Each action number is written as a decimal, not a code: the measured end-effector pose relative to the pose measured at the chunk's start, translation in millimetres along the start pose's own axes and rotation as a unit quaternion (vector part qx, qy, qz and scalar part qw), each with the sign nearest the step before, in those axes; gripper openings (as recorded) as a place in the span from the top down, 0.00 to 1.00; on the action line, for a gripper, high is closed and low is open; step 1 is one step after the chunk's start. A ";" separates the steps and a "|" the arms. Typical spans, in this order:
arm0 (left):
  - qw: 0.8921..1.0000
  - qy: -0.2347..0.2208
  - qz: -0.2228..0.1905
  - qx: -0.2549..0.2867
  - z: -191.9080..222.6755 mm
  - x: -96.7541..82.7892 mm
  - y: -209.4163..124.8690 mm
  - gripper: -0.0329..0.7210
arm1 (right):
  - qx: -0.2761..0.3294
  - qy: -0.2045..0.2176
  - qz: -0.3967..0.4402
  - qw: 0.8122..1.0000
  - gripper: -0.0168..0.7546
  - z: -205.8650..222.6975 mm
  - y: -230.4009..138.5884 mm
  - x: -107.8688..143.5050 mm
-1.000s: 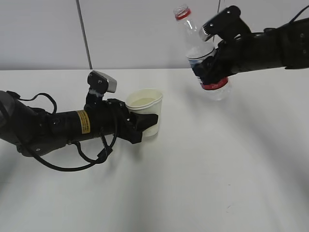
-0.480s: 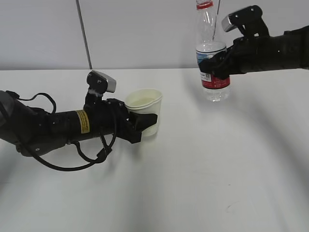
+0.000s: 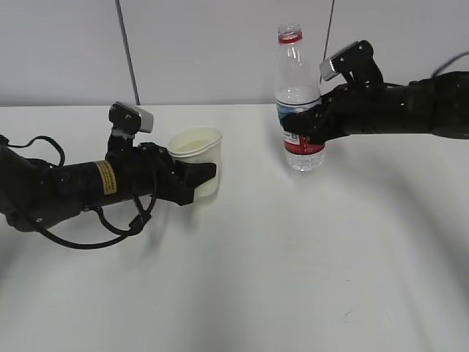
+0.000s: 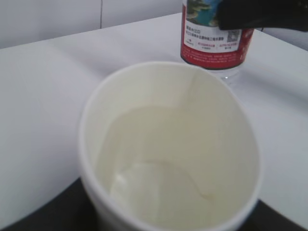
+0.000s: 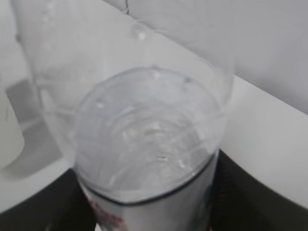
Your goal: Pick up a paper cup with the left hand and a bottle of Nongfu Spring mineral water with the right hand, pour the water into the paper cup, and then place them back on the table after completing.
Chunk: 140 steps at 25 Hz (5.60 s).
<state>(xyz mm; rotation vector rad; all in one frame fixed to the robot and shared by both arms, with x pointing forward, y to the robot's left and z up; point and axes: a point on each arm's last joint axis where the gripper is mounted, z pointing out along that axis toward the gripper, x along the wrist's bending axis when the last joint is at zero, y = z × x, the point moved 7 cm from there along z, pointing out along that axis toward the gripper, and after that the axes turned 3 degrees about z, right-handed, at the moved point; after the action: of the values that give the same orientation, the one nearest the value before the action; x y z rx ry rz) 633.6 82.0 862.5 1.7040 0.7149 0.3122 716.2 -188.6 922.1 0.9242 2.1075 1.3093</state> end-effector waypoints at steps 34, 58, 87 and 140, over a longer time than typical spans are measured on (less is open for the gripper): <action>0.988 0.151 0.014 0.000 -42.3 88.4 -2.1 0.46 | -0.044 0.020 -0.012 0.999 0.41 16.7 -15.1 2.1; 0.984 0.180 -0.012 -0.011 -39.8 100.8 -21.4 0.46 | -0.056 0.024 -0.008 0.998 0.41 16.3 -11.2 3.4; 0.984 0.179 -0.017 -0.013 -37.9 101.7 -27.7 0.32 | -0.062 0.022 -0.003 0.998 0.41 16.1 -9.3 2.9; 0.983 0.182 -0.026 -0.021 -62.2 79.8 -15.9 0.17 | -0.081 0.034 0.061 0.994 0.41 35.3 -38.5 3.9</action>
<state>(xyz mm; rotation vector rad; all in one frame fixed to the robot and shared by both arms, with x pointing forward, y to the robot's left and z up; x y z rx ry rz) 655.9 181.3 850.3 1.6014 1.0100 0.6090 727.3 -177.4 872.2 0.9636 1.9860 1.5685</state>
